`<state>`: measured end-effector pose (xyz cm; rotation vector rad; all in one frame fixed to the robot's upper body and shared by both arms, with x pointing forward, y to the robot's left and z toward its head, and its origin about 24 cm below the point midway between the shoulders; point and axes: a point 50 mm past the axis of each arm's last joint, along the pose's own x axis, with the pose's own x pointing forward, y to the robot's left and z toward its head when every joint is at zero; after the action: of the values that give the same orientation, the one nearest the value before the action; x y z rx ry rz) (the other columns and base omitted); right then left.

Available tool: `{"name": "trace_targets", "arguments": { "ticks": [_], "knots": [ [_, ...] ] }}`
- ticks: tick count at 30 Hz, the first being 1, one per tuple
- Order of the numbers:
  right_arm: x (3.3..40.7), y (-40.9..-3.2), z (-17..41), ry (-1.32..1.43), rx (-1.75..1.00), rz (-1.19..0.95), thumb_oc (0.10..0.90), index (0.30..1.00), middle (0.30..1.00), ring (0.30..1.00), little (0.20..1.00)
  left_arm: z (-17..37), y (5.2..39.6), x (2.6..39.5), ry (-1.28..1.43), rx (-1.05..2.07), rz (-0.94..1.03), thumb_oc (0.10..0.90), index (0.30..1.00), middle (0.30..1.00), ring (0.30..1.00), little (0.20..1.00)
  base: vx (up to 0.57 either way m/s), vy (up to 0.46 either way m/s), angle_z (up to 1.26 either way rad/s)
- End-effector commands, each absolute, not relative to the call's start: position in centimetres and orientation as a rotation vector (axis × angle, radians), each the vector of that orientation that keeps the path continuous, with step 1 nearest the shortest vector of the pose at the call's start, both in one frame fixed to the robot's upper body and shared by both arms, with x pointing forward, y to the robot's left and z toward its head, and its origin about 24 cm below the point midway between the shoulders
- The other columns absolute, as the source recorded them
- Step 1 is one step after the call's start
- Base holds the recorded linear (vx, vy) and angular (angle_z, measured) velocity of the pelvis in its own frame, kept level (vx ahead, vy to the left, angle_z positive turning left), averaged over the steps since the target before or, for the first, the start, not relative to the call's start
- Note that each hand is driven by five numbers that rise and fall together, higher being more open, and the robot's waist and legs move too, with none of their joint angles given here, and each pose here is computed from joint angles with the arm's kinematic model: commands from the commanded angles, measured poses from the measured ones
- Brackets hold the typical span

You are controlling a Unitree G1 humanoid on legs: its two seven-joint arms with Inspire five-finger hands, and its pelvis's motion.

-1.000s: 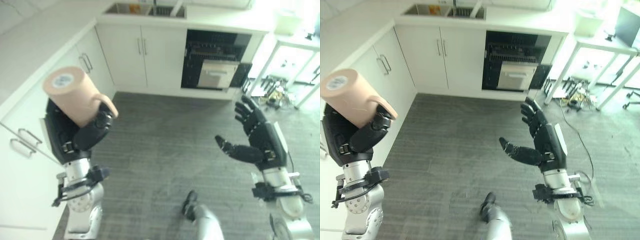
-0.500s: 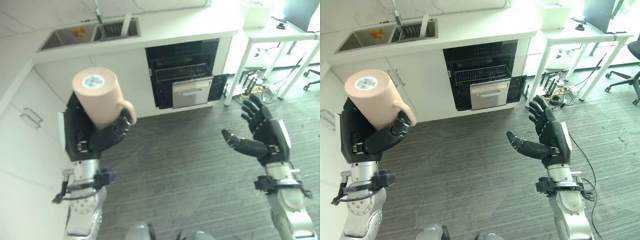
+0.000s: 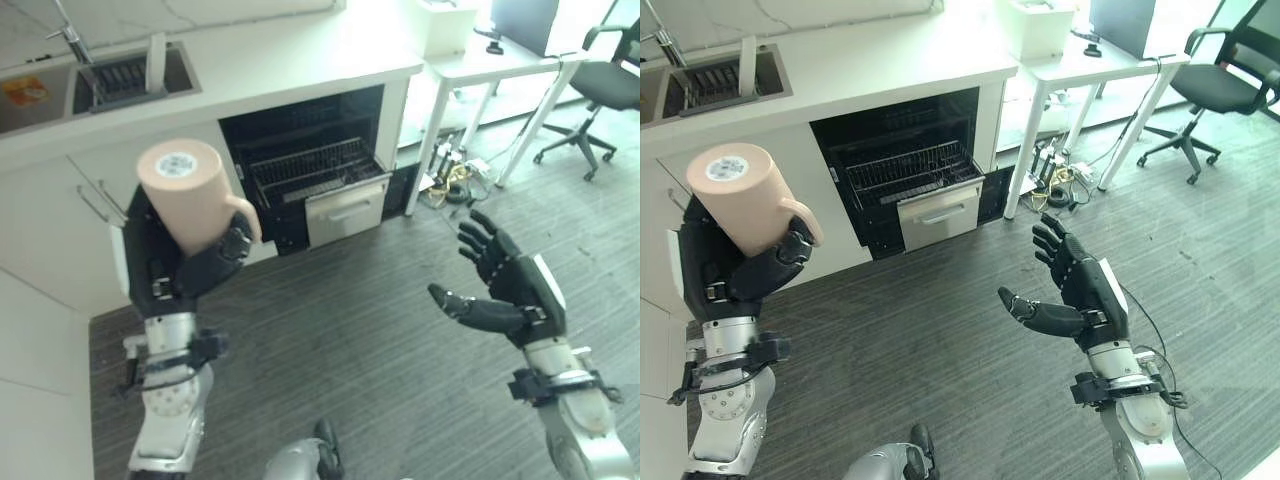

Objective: Place the dishes in the dishwasher.

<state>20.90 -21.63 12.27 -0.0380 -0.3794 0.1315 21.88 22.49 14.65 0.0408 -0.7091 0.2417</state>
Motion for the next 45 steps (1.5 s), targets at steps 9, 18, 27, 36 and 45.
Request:
{"name": "trace_targets", "arguments": {
  "ticks": [9,18,27,36,45],
  "knots": [
    [21.6,-19.7,15.3,-0.58,0.132,0.208,0.8,0.9,0.9,0.9,0.9,19.4,21.6,20.4,-0.97,0.105,0.137,0.4,0.3,0.3,0.3,0.3,0.25,0.022,0.12],
    [21.1,-19.4,15.2,-0.559,0.19,0.241,0.8,0.9,0.9,0.9,0.9,19.3,21.4,19.9,-0.961,0.135,0.122,0.4,0.3,0.3,0.3,0.3,0.3,-0.394,0.26],
    [22.2,-20.2,15.8,-0.538,0.119,0.258,0.8,0.9,0.9,0.9,0.9,18.2,20.8,20.1,-0.888,-0.006,0.103,0.4,0.3,0.3,0.3,0.3,0.32,-0.458,0.16],
    [21.6,-20.5,15.1,-0.551,-0.002,0.177,0.8,0.9,0.9,0.9,0.9,17.4,20.3,19.4,-0.9,-0.062,0.047,0.4,0.3,0.3,0.3,0.3,0.15,-0.007,0.45],
    [20.7,-21.2,16.5,-0.642,-0.077,0.222,0.8,0.9,0.9,0.9,0.9,18.0,21.4,19.2,-0.959,-0.05,0.111,0.4,0.3,0.3,0.3,0.3,0.23,0.212,-0.3]
  ]
}}
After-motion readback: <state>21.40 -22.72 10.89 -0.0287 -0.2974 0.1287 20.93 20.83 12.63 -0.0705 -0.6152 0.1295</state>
